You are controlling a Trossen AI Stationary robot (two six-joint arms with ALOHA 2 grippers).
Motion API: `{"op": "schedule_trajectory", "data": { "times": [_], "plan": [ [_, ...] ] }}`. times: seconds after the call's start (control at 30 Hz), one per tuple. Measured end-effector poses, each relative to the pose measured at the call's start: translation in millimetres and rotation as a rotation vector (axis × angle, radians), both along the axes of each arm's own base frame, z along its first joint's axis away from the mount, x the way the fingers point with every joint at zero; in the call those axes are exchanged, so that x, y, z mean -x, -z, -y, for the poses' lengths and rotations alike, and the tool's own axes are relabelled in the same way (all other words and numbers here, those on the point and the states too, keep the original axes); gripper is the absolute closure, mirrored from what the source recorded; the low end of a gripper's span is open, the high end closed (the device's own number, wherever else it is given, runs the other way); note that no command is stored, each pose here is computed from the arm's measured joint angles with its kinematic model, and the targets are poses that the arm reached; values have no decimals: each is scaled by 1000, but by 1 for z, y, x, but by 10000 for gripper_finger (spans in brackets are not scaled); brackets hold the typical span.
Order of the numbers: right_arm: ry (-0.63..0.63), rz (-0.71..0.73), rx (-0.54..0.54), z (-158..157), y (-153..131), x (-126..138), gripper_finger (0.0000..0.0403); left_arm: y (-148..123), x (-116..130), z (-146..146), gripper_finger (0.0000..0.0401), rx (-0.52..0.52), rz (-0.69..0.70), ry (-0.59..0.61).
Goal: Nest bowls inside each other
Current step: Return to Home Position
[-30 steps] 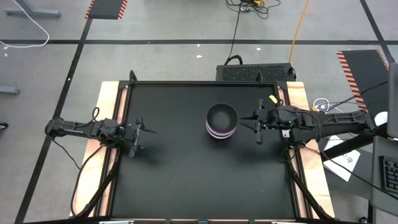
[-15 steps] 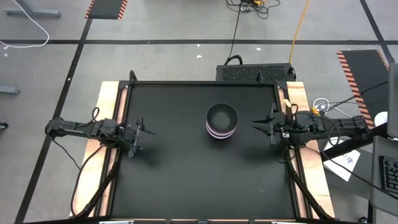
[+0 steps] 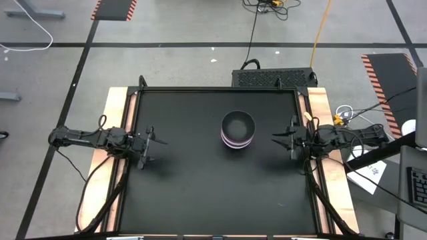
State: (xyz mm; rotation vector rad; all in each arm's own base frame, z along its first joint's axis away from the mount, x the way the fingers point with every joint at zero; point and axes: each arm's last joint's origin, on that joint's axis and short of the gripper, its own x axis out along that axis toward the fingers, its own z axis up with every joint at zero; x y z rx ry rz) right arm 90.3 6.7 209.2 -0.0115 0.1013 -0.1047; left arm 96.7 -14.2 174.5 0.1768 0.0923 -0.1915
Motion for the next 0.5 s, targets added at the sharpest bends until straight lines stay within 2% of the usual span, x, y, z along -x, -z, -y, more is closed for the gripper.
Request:
{"op": "schedule_trajectory", "data": {
  "times": [0.27, 0.5],
  "plan": [
    [-67, 73, 17, -4, 7, 8, 314, 1, 0, 0, 107, 10, -12, -1],
    [-76, 34, 68, -6, 15, 6, 314, 2, 0, 0, 107, 22, -27, -1]
  ]
}}
